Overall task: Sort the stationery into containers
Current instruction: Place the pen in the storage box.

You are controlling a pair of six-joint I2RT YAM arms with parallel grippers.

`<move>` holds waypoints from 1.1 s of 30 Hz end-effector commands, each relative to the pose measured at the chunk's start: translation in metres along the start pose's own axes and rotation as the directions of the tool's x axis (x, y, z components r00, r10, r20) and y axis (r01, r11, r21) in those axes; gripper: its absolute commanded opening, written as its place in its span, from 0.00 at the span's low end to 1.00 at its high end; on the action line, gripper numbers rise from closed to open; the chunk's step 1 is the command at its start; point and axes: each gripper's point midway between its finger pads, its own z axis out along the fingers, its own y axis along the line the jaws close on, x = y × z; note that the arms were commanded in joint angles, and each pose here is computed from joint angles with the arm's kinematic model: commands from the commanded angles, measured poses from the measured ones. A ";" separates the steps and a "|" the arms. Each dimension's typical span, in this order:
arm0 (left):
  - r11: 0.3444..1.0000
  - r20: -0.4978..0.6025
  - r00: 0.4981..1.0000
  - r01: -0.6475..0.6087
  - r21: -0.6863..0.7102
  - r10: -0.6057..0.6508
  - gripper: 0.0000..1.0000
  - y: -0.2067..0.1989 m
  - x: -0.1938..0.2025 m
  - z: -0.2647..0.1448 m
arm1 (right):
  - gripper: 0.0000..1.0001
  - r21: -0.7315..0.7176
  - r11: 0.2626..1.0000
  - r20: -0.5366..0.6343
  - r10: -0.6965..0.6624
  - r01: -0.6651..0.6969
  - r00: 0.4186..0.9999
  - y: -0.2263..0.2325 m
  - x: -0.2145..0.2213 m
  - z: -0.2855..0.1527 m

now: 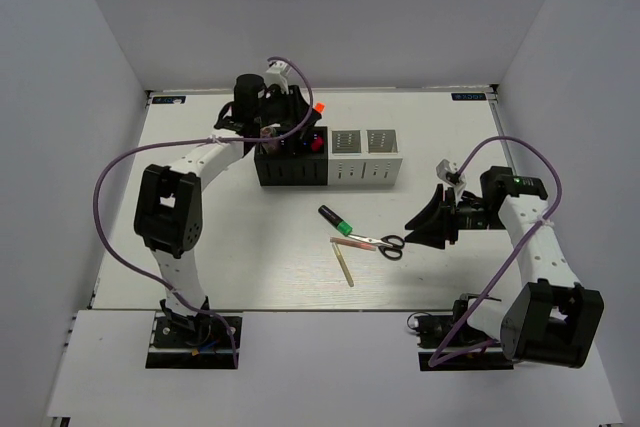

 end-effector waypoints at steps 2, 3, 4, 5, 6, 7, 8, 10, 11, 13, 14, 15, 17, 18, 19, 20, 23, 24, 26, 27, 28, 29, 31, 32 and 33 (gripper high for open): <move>0.977 -0.002 0.986 -0.164 0.133 0.166 0.00 -0.023 -0.010 -0.001 | 0.48 -0.043 0.990 0.013 0.137 -0.136 0.990 0.025 -0.008 -0.001; 0.975 0.000 0.984 -0.175 0.140 0.177 0.00 -0.024 -0.010 -0.001 | 0.48 -0.046 0.990 0.014 0.137 -0.136 0.990 0.025 -0.009 -0.001; 0.972 -0.007 0.983 -0.181 0.151 0.184 0.00 -0.025 -0.006 0.000 | 0.48 -0.046 0.990 0.013 0.135 -0.135 0.991 0.025 -0.008 -0.001; 0.966 -0.009 0.977 -0.208 0.153 0.212 0.00 -0.023 -0.002 0.001 | 0.48 -0.047 0.990 0.013 0.137 -0.136 0.991 0.025 -0.009 -0.001; 0.963 -0.010 0.975 -0.217 0.158 0.222 0.00 -0.024 -0.001 0.001 | 0.48 -0.049 0.989 0.015 0.140 -0.139 0.990 0.025 -0.009 -0.001; 0.962 -0.023 0.973 -0.221 0.161 0.228 0.00 -0.024 0.007 0.001 | 0.49 -0.046 0.990 0.012 0.137 -0.136 0.991 0.024 -0.008 -0.001; 0.951 -0.016 0.963 -0.263 0.160 0.269 0.00 -0.025 0.007 0.001 | 0.49 -0.049 0.989 0.012 0.139 -0.139 0.990 0.025 -0.008 -0.001; 0.944 -0.035 0.952 -0.298 0.143 0.306 0.00 -0.020 0.015 0.002 | 0.49 -0.052 0.989 0.014 0.138 -0.137 0.990 0.025 -0.009 -0.001; 0.936 -0.039 0.943 -0.321 0.145 0.330 0.00 -0.021 0.019 0.003 | 0.49 -0.053 0.989 0.019 0.141 -0.140 0.990 0.026 -0.009 -0.001; 0.923 -0.040 0.927 -0.364 0.127 0.372 0.00 -0.017 0.023 0.004 | 0.51 -0.057 0.991 0.017 0.124 -0.123 0.992 0.027 -0.009 -0.001; 0.921 -0.051 0.925 -0.369 0.128 0.377 0.00 -0.017 0.029 0.005 | 0.52 -0.057 0.991 0.020 0.123 -0.121 0.992 0.027 -0.010 -0.001; 0.912 -0.049 0.916 -0.391 0.122 0.399 0.00 -0.015 0.029 0.006 | 0.52 -0.059 0.991 0.023 0.123 -0.121 0.992 0.029 -0.011 -0.001; 0.906 -0.045 0.909 -0.408 0.116 0.415 0.00 -0.017 0.029 0.009 | 0.54 -0.066 0.992 0.022 0.111 -0.110 0.994 0.031 -0.010 -0.001; 0.904 -0.050 0.906 -0.412 0.110 0.419 0.00 -0.013 0.032 0.011 | 0.54 -0.066 0.993 0.024 0.102 -0.101 0.994 0.032 -0.010 -0.001; 0.903 -0.050 0.904 -0.417 0.103 0.424 0.00 -0.013 0.032 0.012 | 0.54 -0.066 0.993 0.023 0.102 -0.101 0.995 0.033 -0.010 -0.001; 0.900 -0.050 0.901 -0.424 0.105 0.430 0.00 -0.013 0.033 0.014 | 0.54 -0.065 0.994 0.024 0.092 -0.090 0.996 0.033 -0.009 -0.001; 0.890 -0.056 0.890 -0.448 0.083 0.453 0.00 -0.009 0.037 0.020 | 0.55 -0.063 0.995 0.028 0.074 -0.072 0.997 0.034 -0.010 -0.001; 0.890 -0.056 0.889 -0.449 0.080 0.454 0.00 -0.008 0.035 0.021 | 0.55 -0.063 0.995 0.029 0.075 -0.073 0.997 0.035 -0.009 -0.001; 0.888 -0.065 0.886 -0.454 0.071 0.458 0.00 -0.005 0.038 0.023 | 0.56 -0.063 0.996 0.030 0.072 -0.070 0.997 0.036 -0.009 -0.001; 0.882 -0.069 0.880 -0.466 0.075 0.470 0.00 -0.005 0.040 0.024 | 0.56 -0.063 0.996 0.030 0.071 -0.069 0.997 0.035 -0.009 -0.001; 0.878 -0.077 0.875 -0.474 0.066 0.478 0.00 -0.002 0.041 0.023 | 0.58 -0.063 0.996 0.028 0.071 -0.069 0.997 0.036 -0.009 -0.001; 0.877 -0.086 0.873 -0.477 0.060 0.480 0.00 -0.001 0.043 0.023 | 0.58 -0.063 0.996 0.030 0.072 -0.070 0.997 0.035 -0.009 -0.001; 0.874 -0.093 0.869 -0.483 0.046 0.485 0.05 0.004 0.045 0.022 | 0.61 -0.061 0.996 0.029 0.069 -0.068 0.997 0.035 -0.009 -0.001; 0.875 -0.097 0.870 -0.482 0.042 0.484 0.22 0.004 0.046 0.021 | 0.67 -0.063 0.996 0.029 0.066 -0.064 0.997 0.036 -0.009 -0.001; 0.875 -0.096 0.869 -0.483 0.036 0.485 0.29 0.005 0.046 0.020 | 0.70 -0.061 0.996 0.031 0.065 -0.063 0.997 0.036 -0.009 -0.001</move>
